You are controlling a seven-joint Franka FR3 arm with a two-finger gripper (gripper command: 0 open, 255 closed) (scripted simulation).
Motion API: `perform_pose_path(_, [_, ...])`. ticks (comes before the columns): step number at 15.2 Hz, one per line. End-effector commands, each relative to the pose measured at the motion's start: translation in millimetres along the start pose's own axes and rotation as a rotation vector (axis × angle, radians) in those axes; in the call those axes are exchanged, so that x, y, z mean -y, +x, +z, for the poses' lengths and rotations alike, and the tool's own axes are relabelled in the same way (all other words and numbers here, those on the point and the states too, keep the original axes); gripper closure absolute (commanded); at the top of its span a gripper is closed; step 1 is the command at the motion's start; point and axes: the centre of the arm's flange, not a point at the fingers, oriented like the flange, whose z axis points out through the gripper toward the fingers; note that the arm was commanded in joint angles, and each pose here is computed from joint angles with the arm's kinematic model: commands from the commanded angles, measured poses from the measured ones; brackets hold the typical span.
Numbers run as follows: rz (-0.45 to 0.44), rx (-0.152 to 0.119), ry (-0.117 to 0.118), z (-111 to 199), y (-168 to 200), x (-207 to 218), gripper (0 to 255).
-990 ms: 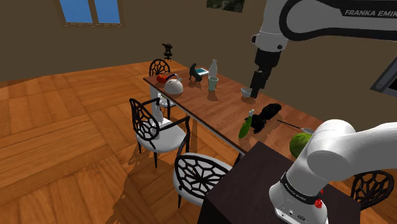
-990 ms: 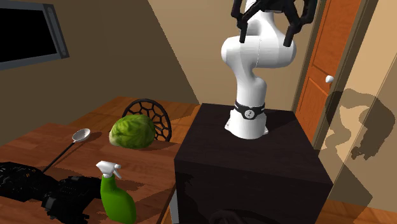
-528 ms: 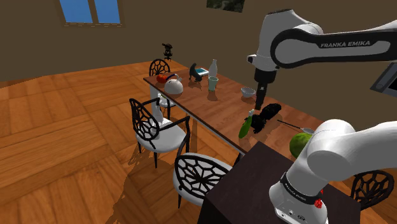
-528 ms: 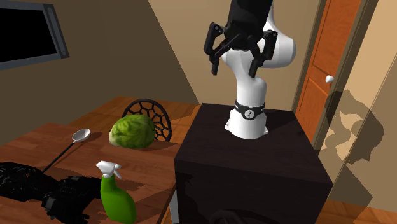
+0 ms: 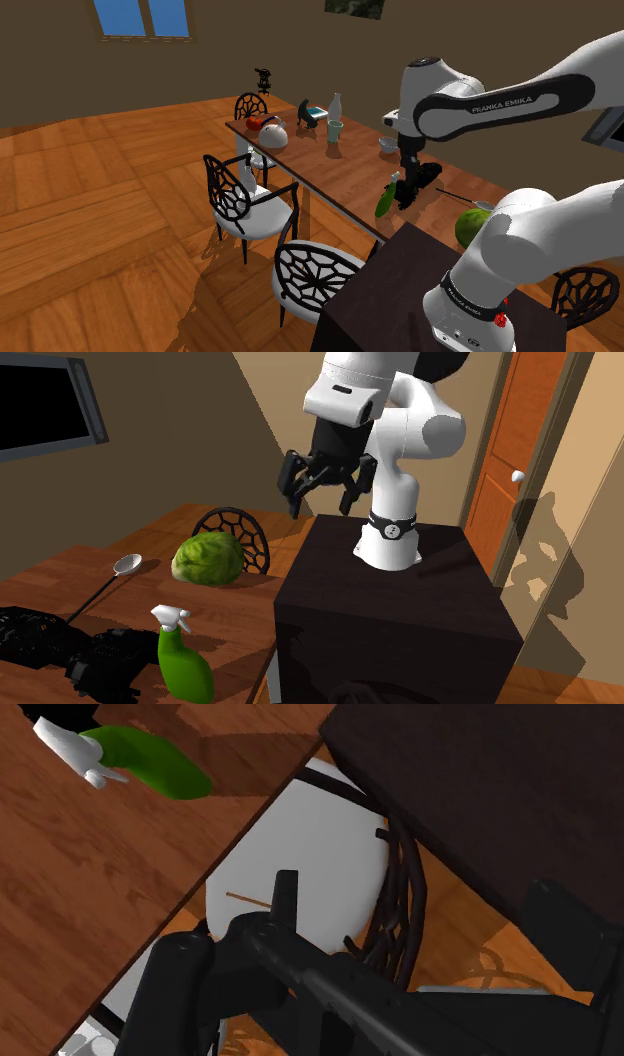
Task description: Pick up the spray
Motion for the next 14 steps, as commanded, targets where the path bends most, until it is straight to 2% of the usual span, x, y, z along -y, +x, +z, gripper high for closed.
perform_pose_path(1, [-0.071,0.016,-0.019,23.8,-1.4,-10.6,0])
perform_pose_path(14, [-0.497,0.121,-0.129,163.3,5.1,-92.5,0])
